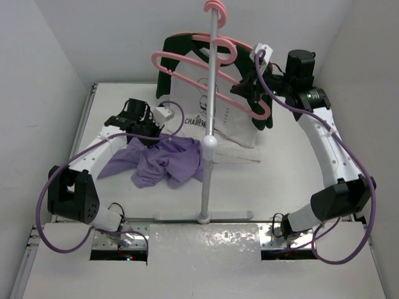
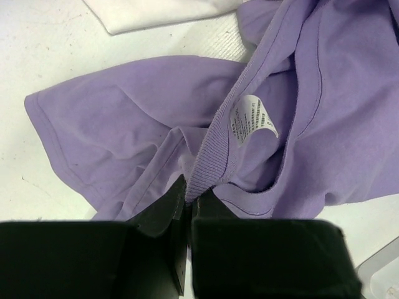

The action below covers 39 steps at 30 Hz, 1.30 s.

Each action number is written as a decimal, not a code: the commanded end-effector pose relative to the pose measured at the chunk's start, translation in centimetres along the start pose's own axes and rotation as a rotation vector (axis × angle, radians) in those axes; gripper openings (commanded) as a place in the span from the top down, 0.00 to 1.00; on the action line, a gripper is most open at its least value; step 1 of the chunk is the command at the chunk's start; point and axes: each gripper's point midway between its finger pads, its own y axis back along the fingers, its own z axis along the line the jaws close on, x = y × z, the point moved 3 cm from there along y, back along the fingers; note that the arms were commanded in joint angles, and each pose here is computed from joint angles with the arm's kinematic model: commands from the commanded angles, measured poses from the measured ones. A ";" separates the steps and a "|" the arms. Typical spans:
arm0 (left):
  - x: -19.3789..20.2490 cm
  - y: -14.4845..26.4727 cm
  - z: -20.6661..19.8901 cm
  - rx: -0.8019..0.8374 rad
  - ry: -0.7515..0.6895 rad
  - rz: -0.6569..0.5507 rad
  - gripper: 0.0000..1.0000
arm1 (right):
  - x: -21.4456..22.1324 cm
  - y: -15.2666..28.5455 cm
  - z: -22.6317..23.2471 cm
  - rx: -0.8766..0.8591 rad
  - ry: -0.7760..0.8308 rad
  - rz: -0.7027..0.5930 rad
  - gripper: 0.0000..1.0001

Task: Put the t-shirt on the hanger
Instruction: Pick up the hanger from the clothesline, then place the T-shirt on the hanger.

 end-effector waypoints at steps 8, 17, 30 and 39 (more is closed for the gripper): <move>-1.1 1.0 0.8 -0.047 -0.019 -0.067 1.00 | 5.0 1.3 2.1 0.008 -0.039 0.082 1.00; -0.8 0.3 0.7 -0.039 0.005 -0.065 1.00 | 8.0 3.2 4.7 0.019 -0.081 0.115 1.00; 1.3 -1.2 1.6 -0.124 0.109 0.011 1.00 | 16.8 3.6 9.6 -0.057 -0.328 0.201 1.00; 0.4 -1.7 3.0 -0.166 0.151 0.045 1.00 | 17.9 2.2 10.7 -0.140 -0.418 0.165 1.00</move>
